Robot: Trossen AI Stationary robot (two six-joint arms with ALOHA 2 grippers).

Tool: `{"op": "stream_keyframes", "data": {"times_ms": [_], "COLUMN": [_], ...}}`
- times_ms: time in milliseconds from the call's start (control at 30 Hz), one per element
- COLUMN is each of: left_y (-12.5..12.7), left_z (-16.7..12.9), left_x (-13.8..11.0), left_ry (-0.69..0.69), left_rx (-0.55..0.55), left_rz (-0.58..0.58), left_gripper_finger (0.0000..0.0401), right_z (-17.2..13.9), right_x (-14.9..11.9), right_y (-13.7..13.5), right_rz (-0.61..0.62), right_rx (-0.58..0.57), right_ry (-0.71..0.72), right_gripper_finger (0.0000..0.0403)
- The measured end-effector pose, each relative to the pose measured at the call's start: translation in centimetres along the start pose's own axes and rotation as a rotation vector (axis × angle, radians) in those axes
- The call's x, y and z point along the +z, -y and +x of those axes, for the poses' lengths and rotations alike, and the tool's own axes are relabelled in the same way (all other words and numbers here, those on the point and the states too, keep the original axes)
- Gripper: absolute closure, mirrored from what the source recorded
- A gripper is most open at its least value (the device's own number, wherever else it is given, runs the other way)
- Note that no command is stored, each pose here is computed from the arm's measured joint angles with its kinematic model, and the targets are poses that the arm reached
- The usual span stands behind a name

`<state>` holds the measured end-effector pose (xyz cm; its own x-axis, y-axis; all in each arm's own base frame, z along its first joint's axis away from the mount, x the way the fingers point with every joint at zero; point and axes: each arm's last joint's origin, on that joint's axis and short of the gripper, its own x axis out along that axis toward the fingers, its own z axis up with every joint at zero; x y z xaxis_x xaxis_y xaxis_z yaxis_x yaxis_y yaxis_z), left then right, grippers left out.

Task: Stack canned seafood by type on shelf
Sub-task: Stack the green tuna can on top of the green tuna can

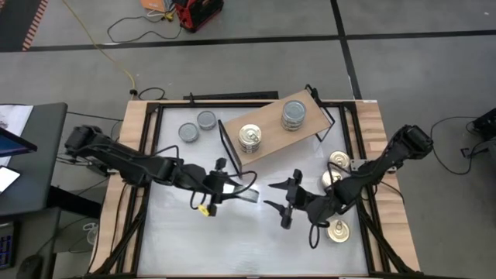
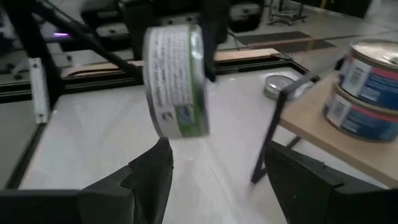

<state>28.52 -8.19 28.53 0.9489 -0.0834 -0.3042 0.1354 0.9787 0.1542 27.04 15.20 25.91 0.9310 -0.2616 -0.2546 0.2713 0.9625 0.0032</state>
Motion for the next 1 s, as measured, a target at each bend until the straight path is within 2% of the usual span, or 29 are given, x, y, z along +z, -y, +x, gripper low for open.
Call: {"op": "stream_keyframes", "data": {"times_ms": [100, 333, 600, 1000], "left_y": [-0.2, -0.9, -0.9, -1.0], "left_z": [0.5, 0.9, 0.9, 0.9], "left_x": [0.0, 0.2, 0.4, 0.5], "left_ry": [0.017, 0.062, 0.079, 0.095], "left_rx": [0.019, 0.040, 0.034, 0.046], "left_rz": [0.007, -0.004, 0.000, -0.011], "left_gripper_finger": [0.0262, 0.0262, 0.0263, 0.0263], "right_z": [0.4, 0.7, 2.0, 2.2], "right_x": [-0.2, -0.7, -0.3, 1.1], "right_y": [-0.1, -0.3, 0.7, 0.5], "right_rz": [-0.054, -0.132, -0.111, -0.136], "right_rx": [0.048, 0.042, -0.010, 0.032], "right_ry": [-0.018, -0.028, -0.006, 0.102], "right_gripper_finger": [0.0127, 0.0127, 0.0126, 0.0127]}}
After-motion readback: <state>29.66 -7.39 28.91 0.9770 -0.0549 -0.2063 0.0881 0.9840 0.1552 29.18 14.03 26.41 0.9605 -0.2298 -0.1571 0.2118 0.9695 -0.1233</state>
